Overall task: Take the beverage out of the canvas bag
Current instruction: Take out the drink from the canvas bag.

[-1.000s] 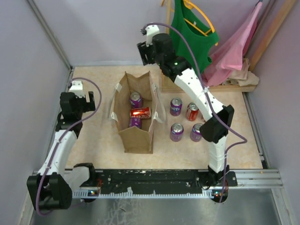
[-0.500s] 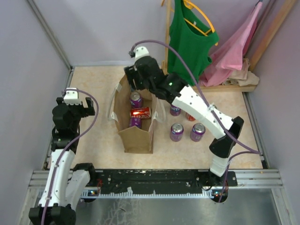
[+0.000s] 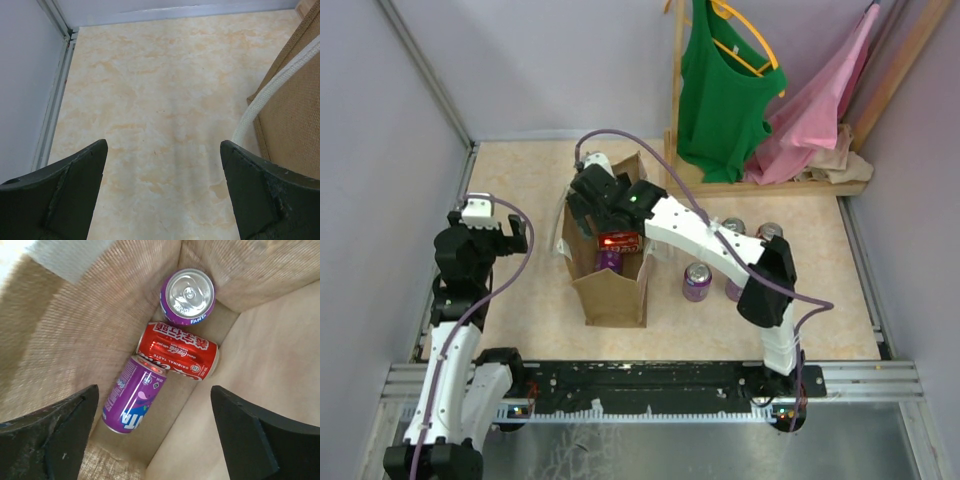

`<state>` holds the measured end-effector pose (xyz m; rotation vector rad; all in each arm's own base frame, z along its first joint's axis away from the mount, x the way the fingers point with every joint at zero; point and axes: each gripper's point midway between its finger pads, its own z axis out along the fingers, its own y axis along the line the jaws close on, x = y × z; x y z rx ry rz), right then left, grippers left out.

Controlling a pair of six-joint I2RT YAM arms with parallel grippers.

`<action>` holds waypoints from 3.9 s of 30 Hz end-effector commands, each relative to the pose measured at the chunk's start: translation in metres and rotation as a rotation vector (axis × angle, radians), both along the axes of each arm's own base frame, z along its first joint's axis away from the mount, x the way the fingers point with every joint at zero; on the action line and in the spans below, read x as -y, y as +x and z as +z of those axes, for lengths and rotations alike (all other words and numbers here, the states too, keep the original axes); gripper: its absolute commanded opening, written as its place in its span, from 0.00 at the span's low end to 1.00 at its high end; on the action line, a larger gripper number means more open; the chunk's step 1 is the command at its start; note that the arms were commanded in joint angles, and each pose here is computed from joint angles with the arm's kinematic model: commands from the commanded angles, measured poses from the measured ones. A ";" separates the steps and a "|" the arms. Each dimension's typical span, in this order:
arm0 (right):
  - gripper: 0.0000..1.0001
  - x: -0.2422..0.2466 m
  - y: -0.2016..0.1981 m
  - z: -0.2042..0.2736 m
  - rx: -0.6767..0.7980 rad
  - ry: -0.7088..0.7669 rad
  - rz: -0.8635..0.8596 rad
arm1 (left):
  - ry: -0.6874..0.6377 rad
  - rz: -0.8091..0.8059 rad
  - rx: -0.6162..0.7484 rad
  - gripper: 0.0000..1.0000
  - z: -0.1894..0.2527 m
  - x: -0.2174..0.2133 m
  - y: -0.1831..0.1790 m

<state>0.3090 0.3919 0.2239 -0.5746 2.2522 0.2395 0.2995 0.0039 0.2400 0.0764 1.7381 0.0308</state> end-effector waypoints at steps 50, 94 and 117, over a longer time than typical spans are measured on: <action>0.85 -0.005 0.076 -0.127 -0.113 -0.080 -0.211 | 0.021 -0.111 -0.018 1.00 -0.027 0.016 0.031; 0.00 0.034 0.071 -0.170 -0.091 -0.196 -0.330 | -0.007 -0.128 -0.001 1.00 -0.027 0.022 0.025; 0.00 0.025 0.078 0.043 0.200 0.078 -0.263 | -0.014 -0.134 0.022 1.00 -0.026 0.026 0.023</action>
